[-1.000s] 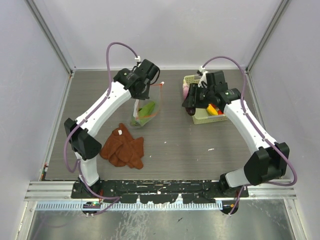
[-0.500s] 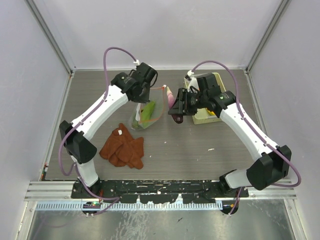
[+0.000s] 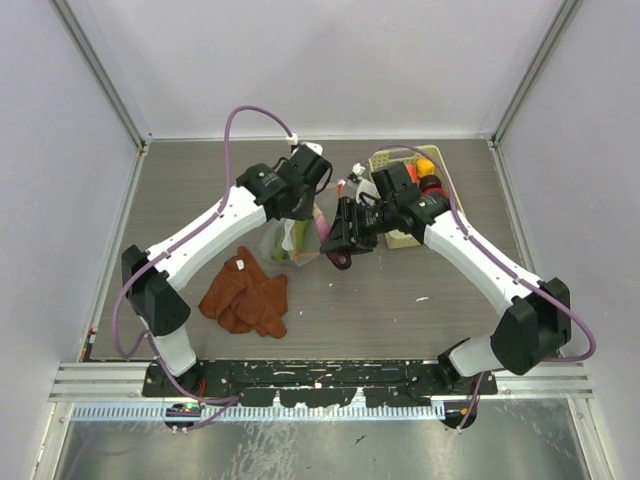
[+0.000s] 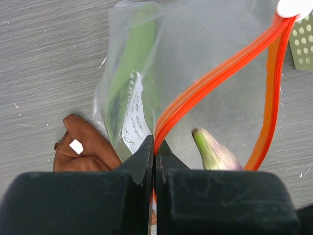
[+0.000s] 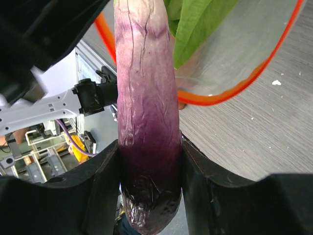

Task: Place the food in the zip-top bag and seal the zipper
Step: Place the fake vegetable in the zipper food storage bag.

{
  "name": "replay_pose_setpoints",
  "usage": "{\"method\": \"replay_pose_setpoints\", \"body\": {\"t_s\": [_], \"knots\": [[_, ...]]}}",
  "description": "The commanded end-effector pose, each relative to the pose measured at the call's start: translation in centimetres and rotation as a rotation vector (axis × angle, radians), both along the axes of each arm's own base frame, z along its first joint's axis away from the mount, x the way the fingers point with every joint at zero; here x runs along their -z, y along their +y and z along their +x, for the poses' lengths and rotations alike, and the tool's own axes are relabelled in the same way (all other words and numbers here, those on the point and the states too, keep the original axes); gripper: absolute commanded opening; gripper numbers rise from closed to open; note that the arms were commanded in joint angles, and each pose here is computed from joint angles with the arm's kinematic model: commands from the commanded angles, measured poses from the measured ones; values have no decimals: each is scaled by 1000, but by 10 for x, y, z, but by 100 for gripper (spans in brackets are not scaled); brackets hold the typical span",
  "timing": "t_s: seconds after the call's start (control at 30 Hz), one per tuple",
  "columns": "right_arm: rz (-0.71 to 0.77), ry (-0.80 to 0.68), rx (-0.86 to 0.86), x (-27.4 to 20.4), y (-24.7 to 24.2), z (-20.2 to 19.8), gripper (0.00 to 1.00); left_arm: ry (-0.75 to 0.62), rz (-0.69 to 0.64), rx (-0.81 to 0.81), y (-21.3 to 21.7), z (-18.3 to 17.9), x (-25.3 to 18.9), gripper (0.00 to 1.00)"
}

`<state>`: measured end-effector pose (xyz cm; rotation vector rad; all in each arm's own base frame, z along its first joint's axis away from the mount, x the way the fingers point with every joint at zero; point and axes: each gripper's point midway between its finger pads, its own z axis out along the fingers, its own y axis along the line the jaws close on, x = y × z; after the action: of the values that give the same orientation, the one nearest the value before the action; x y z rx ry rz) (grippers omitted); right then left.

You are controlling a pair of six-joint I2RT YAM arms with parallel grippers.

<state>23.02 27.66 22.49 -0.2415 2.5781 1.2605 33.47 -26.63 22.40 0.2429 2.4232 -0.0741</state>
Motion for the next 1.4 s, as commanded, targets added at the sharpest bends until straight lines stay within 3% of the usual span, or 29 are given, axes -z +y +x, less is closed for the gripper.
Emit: {"method": "replay_pose_setpoints", "body": {"t_s": [0.0, 0.37, 0.93, 1.37], "knots": [[27, 43, 2, 5, 6, 1, 19, -160, -84, -17, -5, 4, -42, 0], [-25, 15, 96, 15, 12, 39, 22, -174, -88, 64, -21, -16, -36, 0], [70, 19, 215, -2, 14, 61, 25, -172, -25, 110, -32, -31, -21, 0], [78, 11, 292, 4, 14, 77, 42, -122, -153, 143, -55, -45, -25, 0]]}}
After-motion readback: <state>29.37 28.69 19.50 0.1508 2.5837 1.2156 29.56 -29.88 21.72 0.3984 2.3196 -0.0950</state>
